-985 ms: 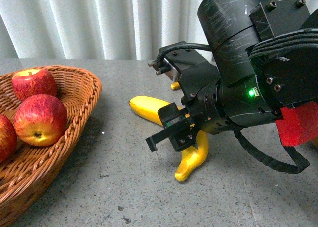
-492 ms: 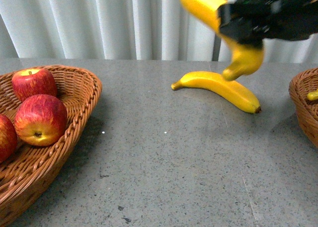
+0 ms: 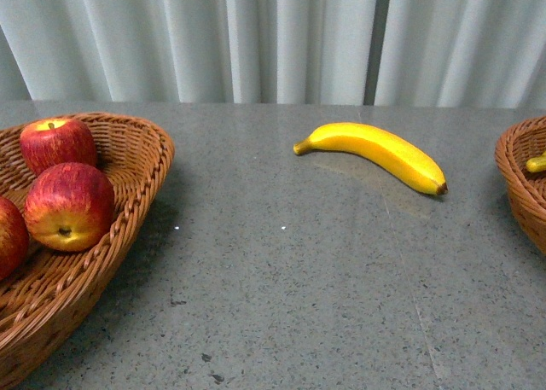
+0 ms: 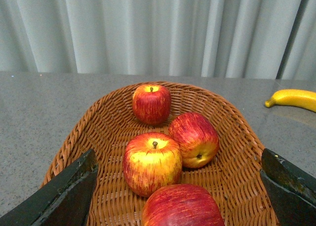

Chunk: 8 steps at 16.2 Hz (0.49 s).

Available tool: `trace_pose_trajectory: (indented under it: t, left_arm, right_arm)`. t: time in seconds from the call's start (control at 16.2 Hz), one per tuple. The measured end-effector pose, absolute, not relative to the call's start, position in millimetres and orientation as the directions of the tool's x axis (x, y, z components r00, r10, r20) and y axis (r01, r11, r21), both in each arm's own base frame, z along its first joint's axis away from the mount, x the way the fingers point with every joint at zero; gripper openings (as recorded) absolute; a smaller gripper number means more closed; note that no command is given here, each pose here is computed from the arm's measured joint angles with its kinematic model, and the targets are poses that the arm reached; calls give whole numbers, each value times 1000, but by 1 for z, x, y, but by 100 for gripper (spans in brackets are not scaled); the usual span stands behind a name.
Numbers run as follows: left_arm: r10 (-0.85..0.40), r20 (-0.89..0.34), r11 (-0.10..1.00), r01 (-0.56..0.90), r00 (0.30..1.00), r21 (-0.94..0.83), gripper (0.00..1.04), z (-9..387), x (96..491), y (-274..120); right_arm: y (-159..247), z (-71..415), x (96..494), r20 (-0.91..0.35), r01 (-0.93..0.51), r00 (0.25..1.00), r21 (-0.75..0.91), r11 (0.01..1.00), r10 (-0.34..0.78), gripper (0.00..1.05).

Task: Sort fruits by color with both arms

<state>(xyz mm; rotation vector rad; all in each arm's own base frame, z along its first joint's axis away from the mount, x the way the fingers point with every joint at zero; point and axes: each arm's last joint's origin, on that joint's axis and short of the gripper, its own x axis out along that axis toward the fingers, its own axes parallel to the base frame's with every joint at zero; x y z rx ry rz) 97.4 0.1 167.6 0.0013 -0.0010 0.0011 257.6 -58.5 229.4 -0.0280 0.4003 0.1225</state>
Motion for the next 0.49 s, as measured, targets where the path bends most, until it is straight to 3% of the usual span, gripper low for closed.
trace_pose_trajectory:
  t: [0.31,0.49]
  left_arm:
    - [1,1,1000,-1,1000,1,98,168,97,0]
    - [1,1,1000,-1,1000,1,98,168,97,0]
  right_arm:
    - [-86,200,224,-515,-122,855,-79,989,65,38]
    - [-82,212,218,-494,-153,866,-109,982,80,70]
